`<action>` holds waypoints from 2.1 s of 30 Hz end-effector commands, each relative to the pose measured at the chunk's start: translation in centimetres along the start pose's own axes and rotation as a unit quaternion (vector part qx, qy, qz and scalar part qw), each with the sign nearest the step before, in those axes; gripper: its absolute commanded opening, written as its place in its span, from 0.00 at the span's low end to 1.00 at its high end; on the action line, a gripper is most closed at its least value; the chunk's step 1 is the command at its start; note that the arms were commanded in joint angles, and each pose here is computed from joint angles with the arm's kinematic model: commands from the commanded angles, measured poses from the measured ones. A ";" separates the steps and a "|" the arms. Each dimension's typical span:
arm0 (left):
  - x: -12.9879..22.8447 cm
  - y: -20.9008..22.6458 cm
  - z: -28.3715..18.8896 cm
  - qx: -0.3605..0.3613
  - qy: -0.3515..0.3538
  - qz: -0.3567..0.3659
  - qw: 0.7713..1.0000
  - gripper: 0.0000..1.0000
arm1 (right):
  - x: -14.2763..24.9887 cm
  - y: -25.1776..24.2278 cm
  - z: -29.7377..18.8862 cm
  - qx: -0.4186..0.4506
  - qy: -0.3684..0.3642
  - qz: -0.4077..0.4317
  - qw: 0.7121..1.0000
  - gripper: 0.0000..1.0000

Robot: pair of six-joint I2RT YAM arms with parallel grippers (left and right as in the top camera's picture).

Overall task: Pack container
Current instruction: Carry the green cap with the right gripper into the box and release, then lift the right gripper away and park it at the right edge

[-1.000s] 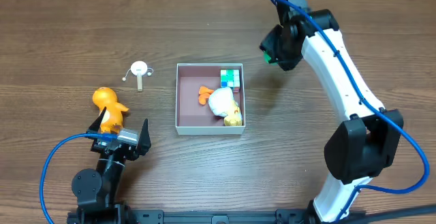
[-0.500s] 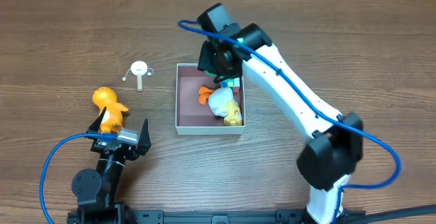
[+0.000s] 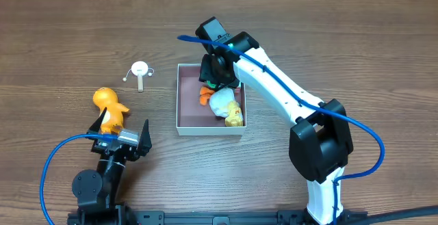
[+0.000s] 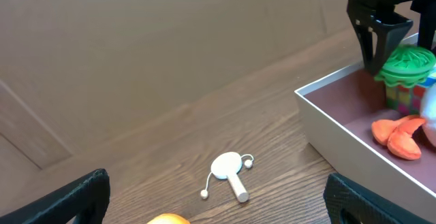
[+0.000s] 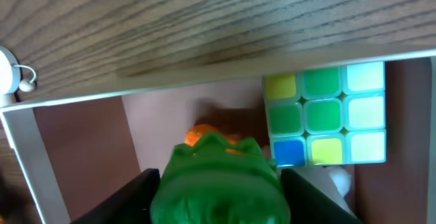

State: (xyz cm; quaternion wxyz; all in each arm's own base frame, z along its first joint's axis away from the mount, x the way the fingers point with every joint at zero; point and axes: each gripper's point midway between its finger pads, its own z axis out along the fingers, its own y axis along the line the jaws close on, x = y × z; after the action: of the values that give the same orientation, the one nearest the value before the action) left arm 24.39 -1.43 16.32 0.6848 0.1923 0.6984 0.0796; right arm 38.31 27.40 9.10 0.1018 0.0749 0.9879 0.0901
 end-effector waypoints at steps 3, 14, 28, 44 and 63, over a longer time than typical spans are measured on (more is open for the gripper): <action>0.1 0.1 0.0 -0.003 0.000 0.002 1.000 1.00 | -0.3 0.2 -0.2 -0.003 -0.012 -0.003 1.000 0.72; 0.1 0.1 0.0 -0.003 0.000 0.002 1.000 1.00 | -3.7 0.9 -5.8 0.014 -0.075 -0.038 0.996 0.79; 0.2 0.1 0.0 -0.002 0.002 0.001 1.000 1.00 | -12.3 -16.4 -23.6 0.069 -0.167 0.131 0.975 0.98; 0.2 0.1 0.0 -0.002 0.002 0.001 1.000 1.00 | -9.3 -33.6 -17.9 0.181 0.005 0.112 0.977 1.00; 0.2 0.1 0.0 -0.002 0.002 0.001 1.000 1.00 | -10.2 -38.5 -15.5 0.175 -0.020 0.221 0.959 1.00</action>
State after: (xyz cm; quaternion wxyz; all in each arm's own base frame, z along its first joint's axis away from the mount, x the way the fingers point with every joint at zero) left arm 24.39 -1.43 16.31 0.6846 0.1922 0.6986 0.0794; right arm 40.05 -13.98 17.98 0.0763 0.3036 0.9479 -0.0581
